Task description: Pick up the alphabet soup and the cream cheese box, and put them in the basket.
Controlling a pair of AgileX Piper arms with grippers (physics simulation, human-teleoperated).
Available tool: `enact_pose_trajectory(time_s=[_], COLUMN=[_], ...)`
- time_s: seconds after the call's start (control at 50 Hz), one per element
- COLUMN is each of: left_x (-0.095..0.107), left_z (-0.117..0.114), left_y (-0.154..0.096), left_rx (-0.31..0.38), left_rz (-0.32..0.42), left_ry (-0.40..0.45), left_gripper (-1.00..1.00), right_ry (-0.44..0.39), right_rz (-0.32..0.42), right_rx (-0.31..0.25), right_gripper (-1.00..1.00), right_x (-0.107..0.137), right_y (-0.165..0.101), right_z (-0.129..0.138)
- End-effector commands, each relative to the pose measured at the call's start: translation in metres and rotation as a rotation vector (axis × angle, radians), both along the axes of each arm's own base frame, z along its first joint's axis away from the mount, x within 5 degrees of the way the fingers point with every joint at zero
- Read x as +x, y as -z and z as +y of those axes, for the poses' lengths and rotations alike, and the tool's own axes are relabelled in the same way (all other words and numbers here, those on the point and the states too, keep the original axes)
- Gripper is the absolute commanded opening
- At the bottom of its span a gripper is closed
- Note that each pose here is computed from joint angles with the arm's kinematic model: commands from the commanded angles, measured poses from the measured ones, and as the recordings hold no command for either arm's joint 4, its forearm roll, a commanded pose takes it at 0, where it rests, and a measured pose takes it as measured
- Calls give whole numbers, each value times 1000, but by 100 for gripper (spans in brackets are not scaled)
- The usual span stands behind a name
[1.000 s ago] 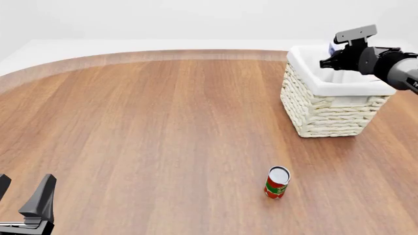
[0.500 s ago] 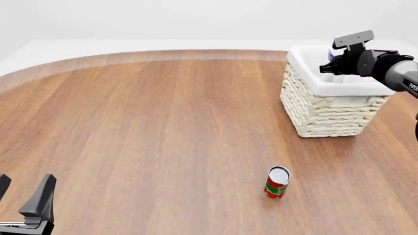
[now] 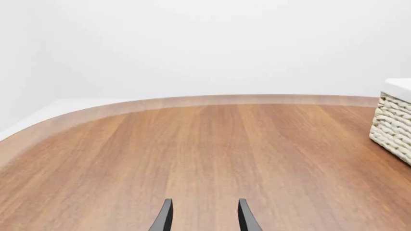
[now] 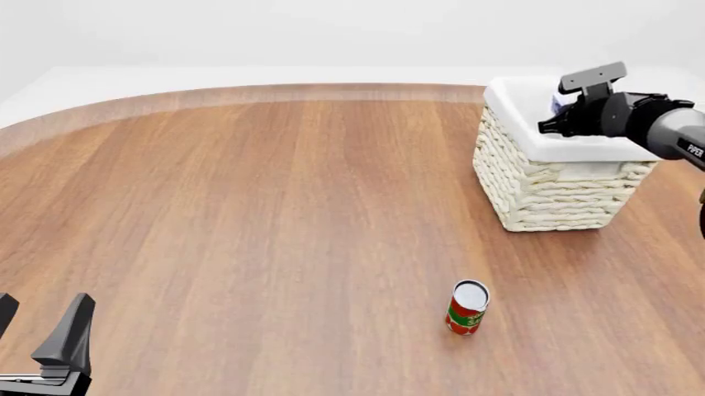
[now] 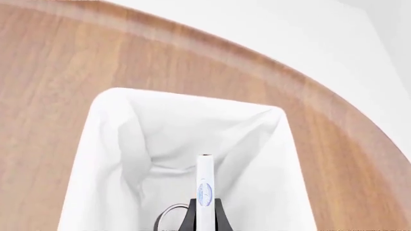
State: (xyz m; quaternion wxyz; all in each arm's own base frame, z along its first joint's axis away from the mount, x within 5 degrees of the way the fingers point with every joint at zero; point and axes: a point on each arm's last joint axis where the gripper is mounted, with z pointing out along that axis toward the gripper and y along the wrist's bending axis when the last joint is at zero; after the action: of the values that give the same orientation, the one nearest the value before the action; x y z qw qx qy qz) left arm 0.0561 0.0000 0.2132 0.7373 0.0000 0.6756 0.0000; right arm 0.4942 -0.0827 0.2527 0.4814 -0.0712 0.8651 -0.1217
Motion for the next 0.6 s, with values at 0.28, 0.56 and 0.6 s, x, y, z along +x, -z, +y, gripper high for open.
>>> enact_pose_trajectory(time_s=[0.28, 0.56, 0.6], left_x=[0, 0, 0], left_z=[0, 0, 0], left_y=[0, 0, 0], left_rx=[0, 0, 0], left_rz=[0, 0, 0], left_ry=[0, 0, 0], left_gripper=[100, 100, 100], right_ry=[17, 16, 17], right_rz=[-23, -56, -64], right_rx=[23, 32, 34], right_gripper=[100, 100, 100], right_x=[-1, 3, 3], right_y=[-6, -18, -21], right_z=[-1, 3, 3])
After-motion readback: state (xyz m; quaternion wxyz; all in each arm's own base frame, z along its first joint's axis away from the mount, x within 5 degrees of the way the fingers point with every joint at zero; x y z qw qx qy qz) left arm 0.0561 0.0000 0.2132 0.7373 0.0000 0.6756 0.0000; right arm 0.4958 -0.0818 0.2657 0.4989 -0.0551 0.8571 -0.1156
